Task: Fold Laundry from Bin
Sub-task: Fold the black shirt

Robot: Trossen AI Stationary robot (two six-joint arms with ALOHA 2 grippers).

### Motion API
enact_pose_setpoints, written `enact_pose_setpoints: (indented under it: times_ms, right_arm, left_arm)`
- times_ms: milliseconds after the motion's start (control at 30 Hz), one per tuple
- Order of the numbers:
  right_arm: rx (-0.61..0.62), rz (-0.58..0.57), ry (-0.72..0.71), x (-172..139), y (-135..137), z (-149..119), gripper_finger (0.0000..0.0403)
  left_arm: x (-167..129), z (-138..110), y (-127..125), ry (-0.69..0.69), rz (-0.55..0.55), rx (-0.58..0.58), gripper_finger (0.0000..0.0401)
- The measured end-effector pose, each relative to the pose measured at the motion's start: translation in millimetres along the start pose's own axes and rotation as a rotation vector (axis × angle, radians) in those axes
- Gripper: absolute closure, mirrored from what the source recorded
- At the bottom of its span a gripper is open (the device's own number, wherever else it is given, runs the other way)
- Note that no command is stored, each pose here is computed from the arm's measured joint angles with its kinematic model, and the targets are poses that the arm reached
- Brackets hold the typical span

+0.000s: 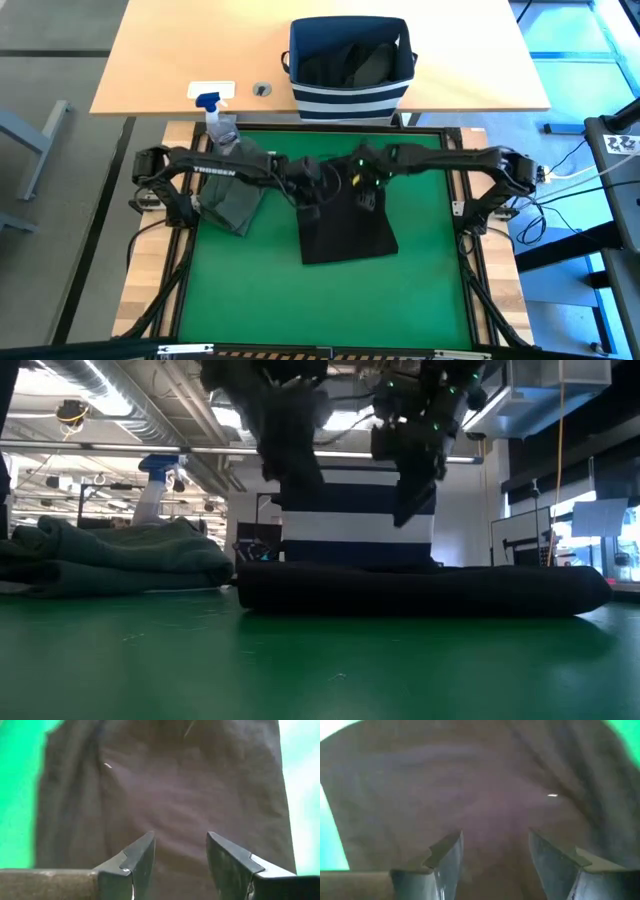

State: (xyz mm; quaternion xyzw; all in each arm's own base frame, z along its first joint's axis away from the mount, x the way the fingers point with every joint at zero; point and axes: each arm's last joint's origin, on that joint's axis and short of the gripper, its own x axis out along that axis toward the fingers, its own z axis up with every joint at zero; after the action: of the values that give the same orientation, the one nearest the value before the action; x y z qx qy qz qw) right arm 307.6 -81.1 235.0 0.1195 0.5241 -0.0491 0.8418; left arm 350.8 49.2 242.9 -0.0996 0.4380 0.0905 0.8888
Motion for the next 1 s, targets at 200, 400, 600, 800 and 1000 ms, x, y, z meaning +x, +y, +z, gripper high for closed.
enact_pose_setpoints:
  times_ms: [200,400,600,800,1000]
  right_arm:
    - [0.038,-0.025,-0.036,47,22,-35,0.0178]
    - [0.082,-0.019,0.008,74,41,-77,0.0178]
    - [0.063,-0.065,0.006,80,53,-92,0.0178]
    - [0.086,-0.054,-0.011,78,54,-84,0.0178]
    - [0.092,-0.043,-0.066,78,56,-79,0.0178]
  left_arm:
    - [37,-45,-15,-0.037,-0.002,-0.031,0.023]
    - [63,-92,-21,0.042,0.0,-0.122,0.023]
    - [52,-89,-21,0.096,-0.003,-0.105,0.023]
    - [10,-43,-10,-0.056,0.082,-0.071,0.023]
    - [1,-29,23,-0.145,0.307,-0.119,0.023]
